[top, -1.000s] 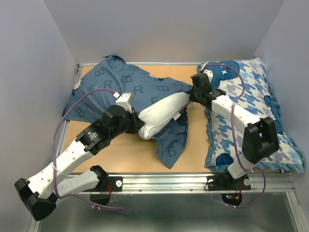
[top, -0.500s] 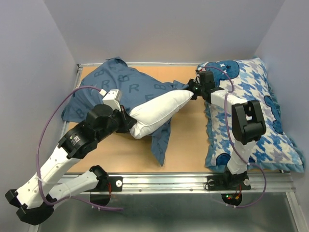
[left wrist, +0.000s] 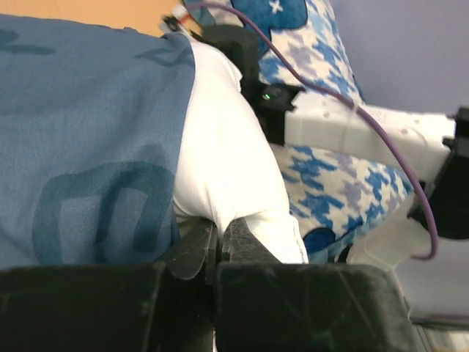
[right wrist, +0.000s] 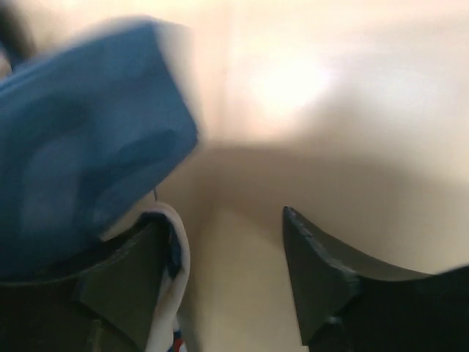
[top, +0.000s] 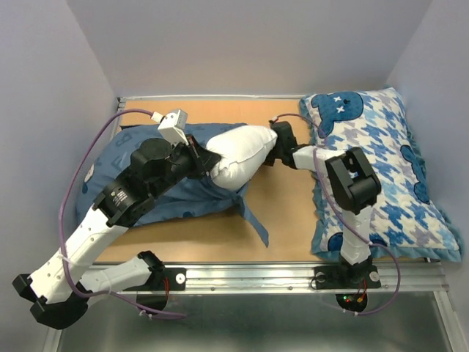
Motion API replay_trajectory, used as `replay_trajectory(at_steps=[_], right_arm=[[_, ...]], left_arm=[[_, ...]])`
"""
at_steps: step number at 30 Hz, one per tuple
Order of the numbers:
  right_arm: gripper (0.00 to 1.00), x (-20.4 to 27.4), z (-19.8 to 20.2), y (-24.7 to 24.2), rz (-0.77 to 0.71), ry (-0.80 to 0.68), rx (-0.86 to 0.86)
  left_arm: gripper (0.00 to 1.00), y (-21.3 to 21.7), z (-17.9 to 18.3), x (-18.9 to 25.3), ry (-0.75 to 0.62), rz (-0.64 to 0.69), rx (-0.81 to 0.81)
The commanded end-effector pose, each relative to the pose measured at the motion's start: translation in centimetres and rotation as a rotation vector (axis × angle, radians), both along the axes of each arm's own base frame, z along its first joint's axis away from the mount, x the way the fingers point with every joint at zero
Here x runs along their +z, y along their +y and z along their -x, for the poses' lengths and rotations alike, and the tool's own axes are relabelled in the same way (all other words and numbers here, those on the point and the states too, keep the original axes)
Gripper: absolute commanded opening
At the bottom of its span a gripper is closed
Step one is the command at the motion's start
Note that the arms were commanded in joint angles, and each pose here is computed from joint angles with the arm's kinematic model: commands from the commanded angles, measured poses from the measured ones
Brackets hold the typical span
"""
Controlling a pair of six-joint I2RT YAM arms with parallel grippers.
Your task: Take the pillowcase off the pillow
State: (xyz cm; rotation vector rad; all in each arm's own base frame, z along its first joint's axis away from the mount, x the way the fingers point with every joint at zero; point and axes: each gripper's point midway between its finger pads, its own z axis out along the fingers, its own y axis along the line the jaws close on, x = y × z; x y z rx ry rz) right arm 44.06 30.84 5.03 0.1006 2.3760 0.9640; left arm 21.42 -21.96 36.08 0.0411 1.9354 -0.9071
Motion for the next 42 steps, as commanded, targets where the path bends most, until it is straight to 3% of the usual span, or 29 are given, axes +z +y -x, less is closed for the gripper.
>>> replay_trajectory(at_steps=[1, 7, 15, 18, 23, 25, 26, 27, 28, 29, 33, 42], right_arm=[[0.7, 8.1, -1.6, -3.8, -0.082, -0.131, -0.158], [0.74, 11.7, 0.8, -7.0, -0.065, -0.134, -0.244], [0.8, 19.3, 3.6, -10.0, -0.087, -0.256, -0.326], [0.82, 19.8, 5.3, -8.4, -0.147, -0.231, -0.217], [0.87, 16.2, 7.1, -7.3, -0.186, -0.163, -0.168], [0.88, 15.3, 7.9, -7.0, -0.196, -0.153, -0.151], [0.89, 14.5, 8.4, -7.0, -0.186, -0.151, -0.148], [0.89, 14.1, 8.5, -7.1, -0.182, -0.145, -0.149], [0.9, 13.7, 8.7, -7.1, -0.177, -0.14, -0.145], [0.91, 13.0, 9.0, -7.2, -0.167, -0.134, -0.14], [0.91, 12.9, 9.7, -6.5, -0.221, -0.14, -0.106], [0.93, 14.2, 10.6, -6.6, -0.259, -0.186, -0.104]], left_arm=[[0.0, 2.2, -2.3, 9.2, -0.229, 0.264, 0.198], [0.0, 1.8, -3.5, 4.8, -0.161, 0.256, 0.246], [0.0, -1.0, -5.0, -2.3, -0.052, 0.218, 0.208], [0.0, -4.2, -5.3, -5.3, -0.005, 0.231, 0.123], [0.0, -9.0, -4.7, -10.9, 0.077, 0.15, 0.016], [0.19, -10.3, -3.7, -12.1, 0.091, 0.113, -0.021], [0.38, -10.6, -3.2, -12.5, 0.088, 0.099, -0.028], [0.38, -10.6, -3.2, -12.5, 0.088, 0.099, -0.028], [0.5, -10.5, -3.0, -12.1, 0.074, 0.1, -0.027], [0.53, -10.4, -2.8, -12.1, 0.073, 0.092, -0.028], [0.58, -9.9, -2.5, -10.9, 0.052, 0.07, -0.028], [0.58, -7.8, -2.1, -7.4, 0.028, -0.004, 0.049]])
